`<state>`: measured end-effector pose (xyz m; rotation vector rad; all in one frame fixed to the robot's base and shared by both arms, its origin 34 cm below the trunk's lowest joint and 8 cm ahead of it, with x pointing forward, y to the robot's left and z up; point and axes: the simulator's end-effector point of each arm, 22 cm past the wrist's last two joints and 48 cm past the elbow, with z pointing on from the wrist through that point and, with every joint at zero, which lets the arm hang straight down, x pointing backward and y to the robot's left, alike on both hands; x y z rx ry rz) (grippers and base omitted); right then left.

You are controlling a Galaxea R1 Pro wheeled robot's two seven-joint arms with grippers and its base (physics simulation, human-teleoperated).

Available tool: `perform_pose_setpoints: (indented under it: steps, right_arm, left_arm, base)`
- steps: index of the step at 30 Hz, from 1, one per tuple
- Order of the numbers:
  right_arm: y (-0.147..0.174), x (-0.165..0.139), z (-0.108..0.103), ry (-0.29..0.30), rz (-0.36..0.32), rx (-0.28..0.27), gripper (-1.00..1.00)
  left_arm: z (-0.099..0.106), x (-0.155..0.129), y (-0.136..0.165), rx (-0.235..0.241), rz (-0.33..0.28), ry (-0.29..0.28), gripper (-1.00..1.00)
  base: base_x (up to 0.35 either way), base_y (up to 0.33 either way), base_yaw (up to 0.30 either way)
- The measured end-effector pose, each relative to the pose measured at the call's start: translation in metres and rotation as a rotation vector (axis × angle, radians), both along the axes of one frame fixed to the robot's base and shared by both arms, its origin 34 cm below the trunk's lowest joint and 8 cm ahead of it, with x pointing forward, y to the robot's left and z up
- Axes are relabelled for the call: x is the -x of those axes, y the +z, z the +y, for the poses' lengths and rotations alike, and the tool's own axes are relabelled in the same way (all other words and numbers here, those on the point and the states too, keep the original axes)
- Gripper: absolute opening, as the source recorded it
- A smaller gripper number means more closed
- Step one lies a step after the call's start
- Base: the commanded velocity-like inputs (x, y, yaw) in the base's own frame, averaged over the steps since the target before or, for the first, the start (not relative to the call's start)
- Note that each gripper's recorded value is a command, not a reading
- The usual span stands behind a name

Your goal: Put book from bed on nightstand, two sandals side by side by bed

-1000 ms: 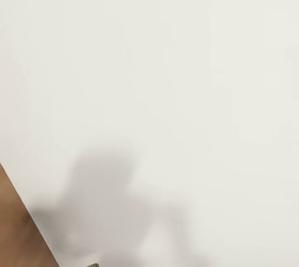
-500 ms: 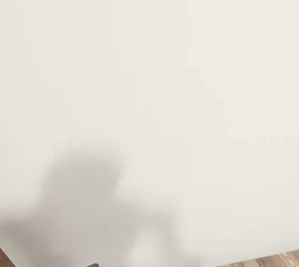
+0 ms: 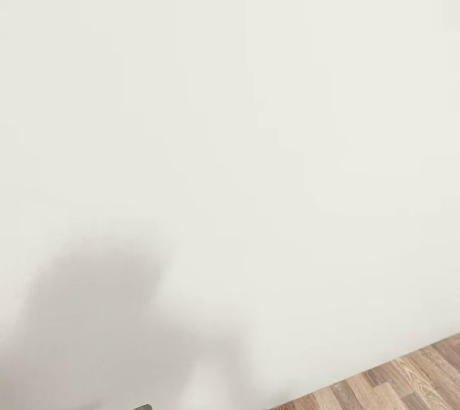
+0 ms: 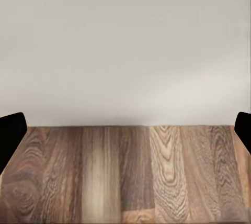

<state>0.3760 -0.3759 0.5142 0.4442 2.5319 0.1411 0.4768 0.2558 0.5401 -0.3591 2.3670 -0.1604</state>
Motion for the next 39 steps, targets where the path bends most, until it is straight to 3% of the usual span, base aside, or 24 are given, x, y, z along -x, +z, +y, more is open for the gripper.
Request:
perform_pose_setpoints:
  steps: [39]
  right_arm:
    - [0.0,0.0,-0.0002,0.0,0.0,0.001,1.0]
  left_arm:
    - [0.0,0.0,0.0,0.0,0.0,0.0,1.0]
  base:
    - [0.0,0.0,-0.283]
